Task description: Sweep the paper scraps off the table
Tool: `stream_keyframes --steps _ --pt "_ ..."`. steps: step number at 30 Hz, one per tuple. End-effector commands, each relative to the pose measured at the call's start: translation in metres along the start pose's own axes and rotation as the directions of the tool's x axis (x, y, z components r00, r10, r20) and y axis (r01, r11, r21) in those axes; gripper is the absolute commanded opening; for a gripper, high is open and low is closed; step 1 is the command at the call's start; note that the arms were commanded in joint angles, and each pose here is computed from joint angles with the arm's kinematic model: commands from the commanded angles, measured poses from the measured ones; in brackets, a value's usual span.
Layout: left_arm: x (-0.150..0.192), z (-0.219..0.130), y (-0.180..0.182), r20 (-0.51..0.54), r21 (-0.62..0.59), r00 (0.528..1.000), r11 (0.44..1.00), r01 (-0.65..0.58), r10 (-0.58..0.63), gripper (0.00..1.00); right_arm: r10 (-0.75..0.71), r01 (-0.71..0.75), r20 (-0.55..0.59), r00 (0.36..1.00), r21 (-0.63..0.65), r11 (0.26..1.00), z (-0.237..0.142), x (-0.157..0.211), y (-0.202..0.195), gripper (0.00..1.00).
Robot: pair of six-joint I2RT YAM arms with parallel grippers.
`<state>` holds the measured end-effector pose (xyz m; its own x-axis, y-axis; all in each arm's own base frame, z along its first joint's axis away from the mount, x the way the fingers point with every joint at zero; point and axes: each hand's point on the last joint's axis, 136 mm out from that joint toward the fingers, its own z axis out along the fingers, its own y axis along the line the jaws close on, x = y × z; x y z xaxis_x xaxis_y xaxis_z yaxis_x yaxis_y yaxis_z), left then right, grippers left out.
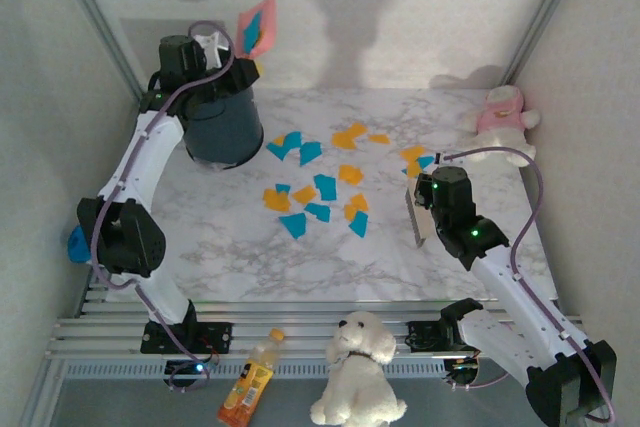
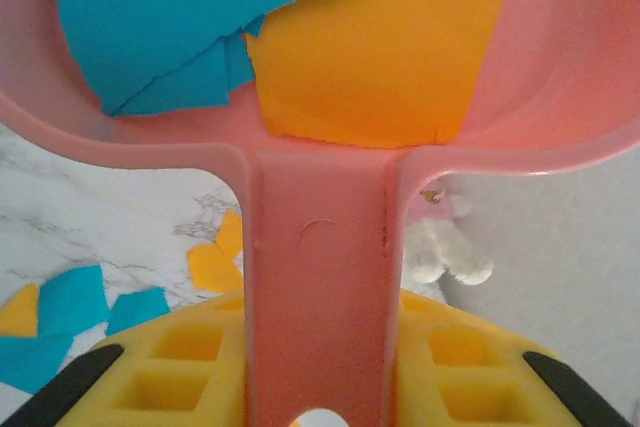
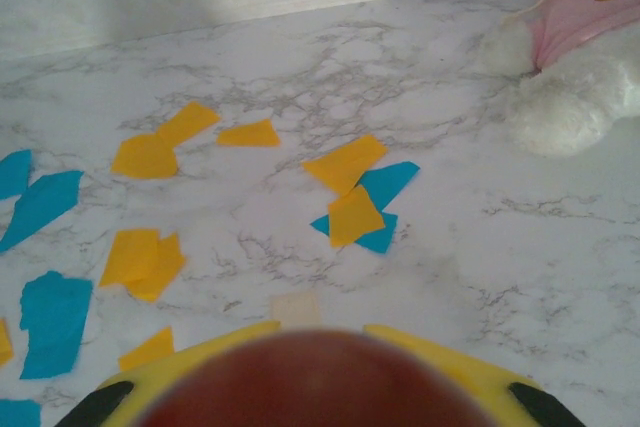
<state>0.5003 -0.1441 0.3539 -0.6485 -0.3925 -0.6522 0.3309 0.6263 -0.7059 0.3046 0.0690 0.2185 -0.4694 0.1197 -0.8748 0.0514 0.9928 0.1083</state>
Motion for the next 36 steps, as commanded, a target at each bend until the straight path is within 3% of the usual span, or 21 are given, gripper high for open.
stream_keyframes --steps 1,14,36 --pt "-0.014 -0.003 -0.012 0.034 0.088 0.996 0.993 0.075 -0.078 0.0 0.03 -0.029 0.04 0.999 -0.018 0.999 -0.005 -0.018 0.005 0.0" --pt "-0.015 -0.013 0.006 0.096 0.15 0.953 0.951 0.272 -0.288 0.0 0.03 -0.03 0.031 0.999 -0.018 0.999 -0.003 -0.015 0.005 0.0" --pt "-0.018 -0.039 0.003 0.194 0.28 0.87 0.876 0.393 -0.452 0.0 0.026 -0.025 0.016 1.0 -0.016 1.0 -0.001 -0.011 0.006 0.0"
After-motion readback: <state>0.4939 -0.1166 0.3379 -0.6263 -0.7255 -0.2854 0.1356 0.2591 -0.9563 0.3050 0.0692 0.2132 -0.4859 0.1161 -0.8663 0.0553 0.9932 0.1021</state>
